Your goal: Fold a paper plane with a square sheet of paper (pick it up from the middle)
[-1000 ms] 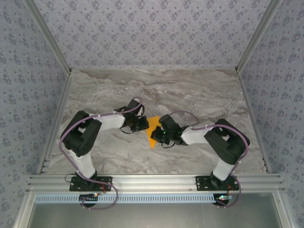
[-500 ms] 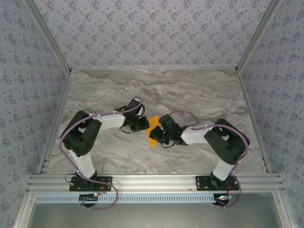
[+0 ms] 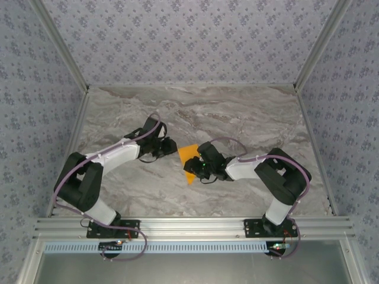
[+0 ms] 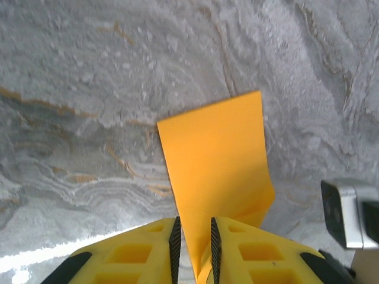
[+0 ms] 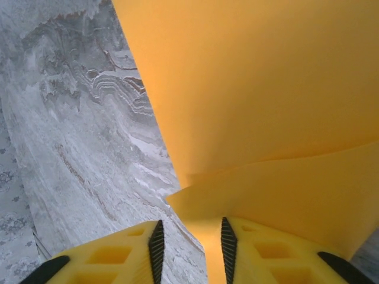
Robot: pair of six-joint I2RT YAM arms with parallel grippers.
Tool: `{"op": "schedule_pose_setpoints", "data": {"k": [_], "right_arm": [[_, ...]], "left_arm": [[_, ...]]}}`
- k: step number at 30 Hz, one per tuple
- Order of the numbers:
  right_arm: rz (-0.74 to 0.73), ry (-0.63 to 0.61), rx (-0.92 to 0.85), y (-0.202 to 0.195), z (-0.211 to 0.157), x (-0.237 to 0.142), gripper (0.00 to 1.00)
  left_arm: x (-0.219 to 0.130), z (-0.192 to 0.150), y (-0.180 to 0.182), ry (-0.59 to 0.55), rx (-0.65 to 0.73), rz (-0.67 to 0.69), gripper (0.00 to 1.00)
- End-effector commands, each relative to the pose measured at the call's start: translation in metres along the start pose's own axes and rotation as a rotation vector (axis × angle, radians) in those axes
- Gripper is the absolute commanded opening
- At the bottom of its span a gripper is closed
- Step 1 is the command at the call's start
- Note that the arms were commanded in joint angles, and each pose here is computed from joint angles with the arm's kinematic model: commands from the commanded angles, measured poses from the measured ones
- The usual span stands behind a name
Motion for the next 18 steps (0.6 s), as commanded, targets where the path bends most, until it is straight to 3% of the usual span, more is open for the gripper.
{"op": "schedule_pose_setpoints", "data": {"k": [1,8,18], "right_arm": [[-0.172,0.071,0.031,-0.043,-0.025,0.003,0.25],[-0.221,0.089,0.034,-0.055,-0.032,0.0,0.0],[-0.239,0.092,0.022,-0.058,-0.033,-0.001,0.0]], "left_arm": [[0.0,-0.017,-0.004,0.073,0.004,-0.054,0.23],[0.012,-0.044,-0.015,0.173,0.03,-0.118,0.14],[0.039,-0.071,-0.004,0.233,0.043,-0.051,0.0]]}}
Point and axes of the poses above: each hand's point on the last joint's axis, 136 mm out from that joint toward the fingers, its own x axis out along the fingers, its own y axis along the line the jaws close on, z = x × y, the point moved 4 cm from there along -x, back along the fingers, and after that the axes turned 11 degrees about -x, right-handed, at the moved point
